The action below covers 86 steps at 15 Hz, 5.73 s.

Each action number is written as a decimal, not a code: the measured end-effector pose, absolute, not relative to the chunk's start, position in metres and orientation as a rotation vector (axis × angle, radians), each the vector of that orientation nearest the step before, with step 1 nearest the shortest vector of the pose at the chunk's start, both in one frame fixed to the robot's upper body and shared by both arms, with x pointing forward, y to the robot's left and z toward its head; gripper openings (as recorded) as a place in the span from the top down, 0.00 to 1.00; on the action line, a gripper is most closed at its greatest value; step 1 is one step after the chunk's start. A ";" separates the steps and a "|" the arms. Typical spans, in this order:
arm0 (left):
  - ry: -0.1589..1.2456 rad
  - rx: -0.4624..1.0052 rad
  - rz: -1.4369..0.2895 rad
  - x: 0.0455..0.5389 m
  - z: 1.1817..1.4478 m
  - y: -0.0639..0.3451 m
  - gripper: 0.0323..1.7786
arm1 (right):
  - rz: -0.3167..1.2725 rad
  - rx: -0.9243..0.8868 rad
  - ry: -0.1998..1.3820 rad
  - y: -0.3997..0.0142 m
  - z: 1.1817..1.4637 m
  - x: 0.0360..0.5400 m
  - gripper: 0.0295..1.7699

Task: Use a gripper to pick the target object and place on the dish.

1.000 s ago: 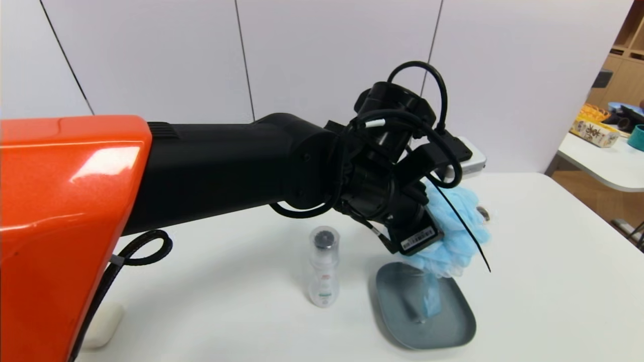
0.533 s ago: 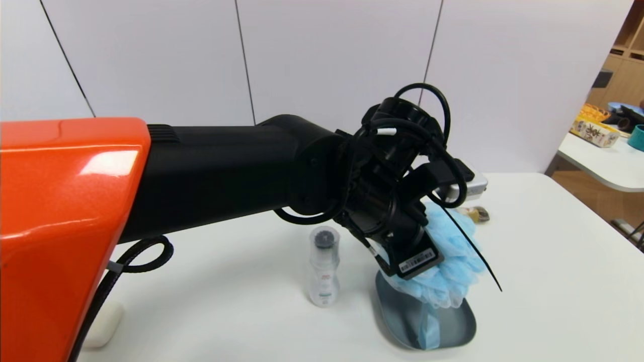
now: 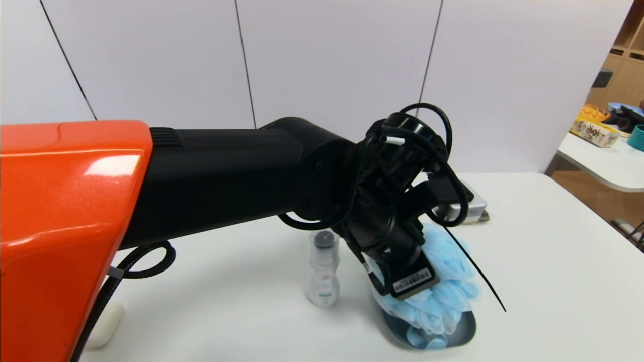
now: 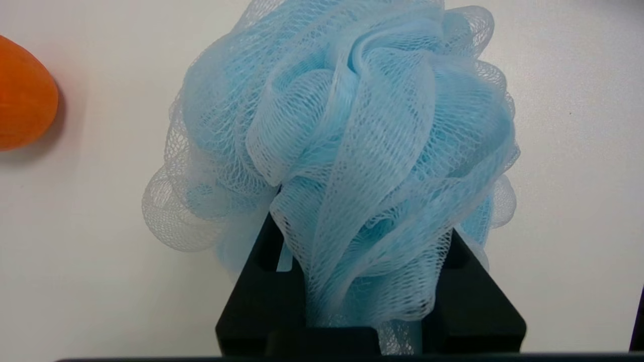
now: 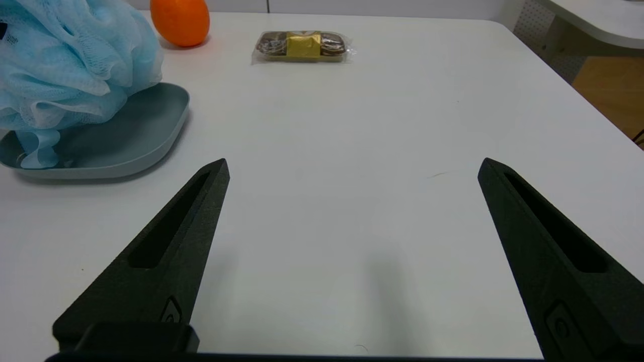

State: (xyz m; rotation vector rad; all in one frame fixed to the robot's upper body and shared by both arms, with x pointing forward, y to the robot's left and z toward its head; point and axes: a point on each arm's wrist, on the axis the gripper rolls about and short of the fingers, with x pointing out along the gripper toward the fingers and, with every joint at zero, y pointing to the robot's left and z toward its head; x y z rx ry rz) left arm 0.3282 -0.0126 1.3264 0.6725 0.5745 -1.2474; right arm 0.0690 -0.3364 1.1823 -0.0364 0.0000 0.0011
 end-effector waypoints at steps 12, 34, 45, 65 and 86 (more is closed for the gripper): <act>0.572 0.661 -1.291 0.324 1.323 -0.019 0.47 | 0.001 -0.037 0.000 -0.336 1.182 0.069 0.03; 0.519 0.509 -1.004 0.310 1.420 0.142 0.07 | 0.001 -0.036 0.000 -0.336 1.182 0.069 0.03; 0.334 0.340 -0.444 0.314 1.371 0.265 0.05 | 0.001 -0.036 0.000 -0.336 1.182 0.069 0.03; -0.065 0.228 -0.019 0.080 1.213 0.333 0.05 | 0.001 -0.036 0.000 -0.336 1.182 0.069 0.03; -0.004 0.003 0.001 0.069 1.183 0.333 0.05 | 0.009 -0.055 -0.001 -0.336 1.182 0.069 0.03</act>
